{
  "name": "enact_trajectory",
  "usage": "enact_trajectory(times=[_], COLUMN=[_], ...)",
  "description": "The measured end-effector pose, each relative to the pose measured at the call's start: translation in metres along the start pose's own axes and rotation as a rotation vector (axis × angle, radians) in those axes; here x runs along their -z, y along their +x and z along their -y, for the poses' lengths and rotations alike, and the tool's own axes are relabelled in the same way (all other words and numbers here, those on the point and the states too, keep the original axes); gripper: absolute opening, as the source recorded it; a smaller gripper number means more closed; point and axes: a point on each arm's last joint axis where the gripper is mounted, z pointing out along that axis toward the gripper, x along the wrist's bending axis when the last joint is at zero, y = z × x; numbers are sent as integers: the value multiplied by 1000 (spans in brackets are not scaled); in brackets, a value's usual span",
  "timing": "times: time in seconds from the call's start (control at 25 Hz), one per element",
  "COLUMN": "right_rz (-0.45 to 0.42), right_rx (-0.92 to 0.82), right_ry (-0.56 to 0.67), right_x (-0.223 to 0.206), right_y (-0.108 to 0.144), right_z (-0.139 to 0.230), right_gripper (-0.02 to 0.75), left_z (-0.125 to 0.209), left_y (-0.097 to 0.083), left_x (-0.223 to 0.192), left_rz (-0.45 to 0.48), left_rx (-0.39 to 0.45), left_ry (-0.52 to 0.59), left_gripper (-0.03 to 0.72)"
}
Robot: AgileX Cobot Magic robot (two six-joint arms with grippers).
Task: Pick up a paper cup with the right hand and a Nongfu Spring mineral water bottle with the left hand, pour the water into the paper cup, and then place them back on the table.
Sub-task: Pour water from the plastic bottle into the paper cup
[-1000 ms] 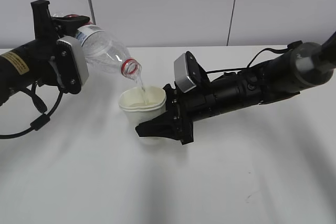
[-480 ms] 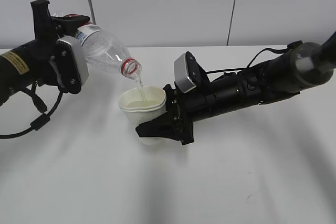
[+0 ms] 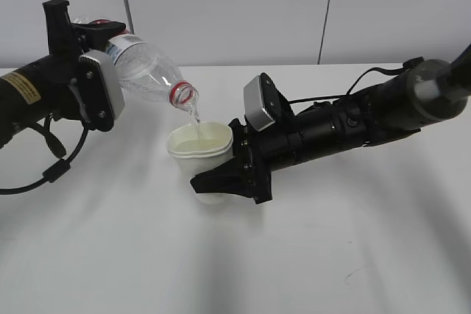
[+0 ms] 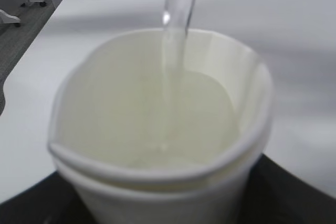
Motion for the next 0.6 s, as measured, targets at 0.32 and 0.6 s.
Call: enact_trajectory(times=[0.32, 0.6], right_rz=[-1, -3], right_rx=[1, 2], right_ry=[1, 2], right_x=[0, 0], right_y=[0, 0], right_z=[0, 0], right_gripper=[461, 461], left_z=[0, 0], left_y=[0, 0], left_x=[0, 0], left_rz=[-4, -5], left_rx=[-1, -4], left_ry=[-1, -2], left_gripper=[402, 401])
